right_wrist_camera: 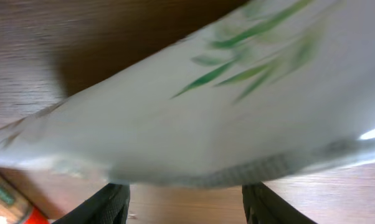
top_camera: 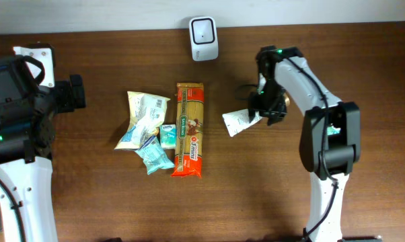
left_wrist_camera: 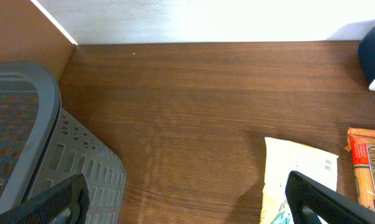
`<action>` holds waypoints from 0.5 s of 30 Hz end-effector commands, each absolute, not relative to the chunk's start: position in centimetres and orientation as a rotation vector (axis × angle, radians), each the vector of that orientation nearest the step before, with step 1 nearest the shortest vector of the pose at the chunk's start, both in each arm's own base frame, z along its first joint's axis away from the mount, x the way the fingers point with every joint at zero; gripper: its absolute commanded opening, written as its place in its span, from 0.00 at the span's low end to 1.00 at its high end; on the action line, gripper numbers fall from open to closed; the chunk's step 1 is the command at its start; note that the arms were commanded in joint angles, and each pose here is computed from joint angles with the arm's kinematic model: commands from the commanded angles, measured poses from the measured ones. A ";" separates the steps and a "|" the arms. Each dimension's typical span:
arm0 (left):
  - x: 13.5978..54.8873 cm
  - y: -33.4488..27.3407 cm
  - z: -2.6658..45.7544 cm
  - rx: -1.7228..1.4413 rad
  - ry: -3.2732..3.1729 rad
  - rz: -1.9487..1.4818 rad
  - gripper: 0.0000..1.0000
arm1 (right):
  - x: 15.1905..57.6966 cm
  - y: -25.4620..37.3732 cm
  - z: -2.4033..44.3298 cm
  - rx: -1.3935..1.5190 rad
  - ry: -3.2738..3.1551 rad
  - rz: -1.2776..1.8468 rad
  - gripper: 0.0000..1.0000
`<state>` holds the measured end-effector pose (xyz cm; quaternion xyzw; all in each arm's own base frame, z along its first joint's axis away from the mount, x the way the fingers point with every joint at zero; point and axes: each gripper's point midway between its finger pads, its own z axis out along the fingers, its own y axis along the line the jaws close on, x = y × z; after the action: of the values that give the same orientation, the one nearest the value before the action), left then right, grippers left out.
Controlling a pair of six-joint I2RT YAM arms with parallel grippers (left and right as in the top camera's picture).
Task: Scan the item barcode
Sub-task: 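Grasp the white tube with the right gripper and lift it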
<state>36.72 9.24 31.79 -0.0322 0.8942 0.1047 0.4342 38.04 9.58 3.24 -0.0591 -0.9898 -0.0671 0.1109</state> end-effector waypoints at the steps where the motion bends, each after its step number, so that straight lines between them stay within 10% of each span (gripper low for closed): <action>1: 36.8 9.3 32.3 -0.065 2.215 0.261 0.99 | 38.7 7.4 5.2 -0.156 -2.970 -0.186 0.57; 5: 36.8 9.2 32.3 -0.065 2.215 0.260 0.99 | 39.8 5.6 6.9 -0.440 -2.989 -0.255 0.54; 10: 36.8 9.2 32.3 -0.065 2.215 0.260 0.99 | 40.2 5.0 6.7 -0.474 -2.995 -0.260 0.18; 15: 36.8 9.2 32.3 -0.065 2.215 0.260 0.99 | 42.3 5.5 5.9 -0.472 -3.078 -0.327 0.04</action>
<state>36.73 9.24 31.78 -0.0322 0.8942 0.1046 0.4340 41.42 4.89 4.95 -0.1514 -0.9840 -0.0876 0.0329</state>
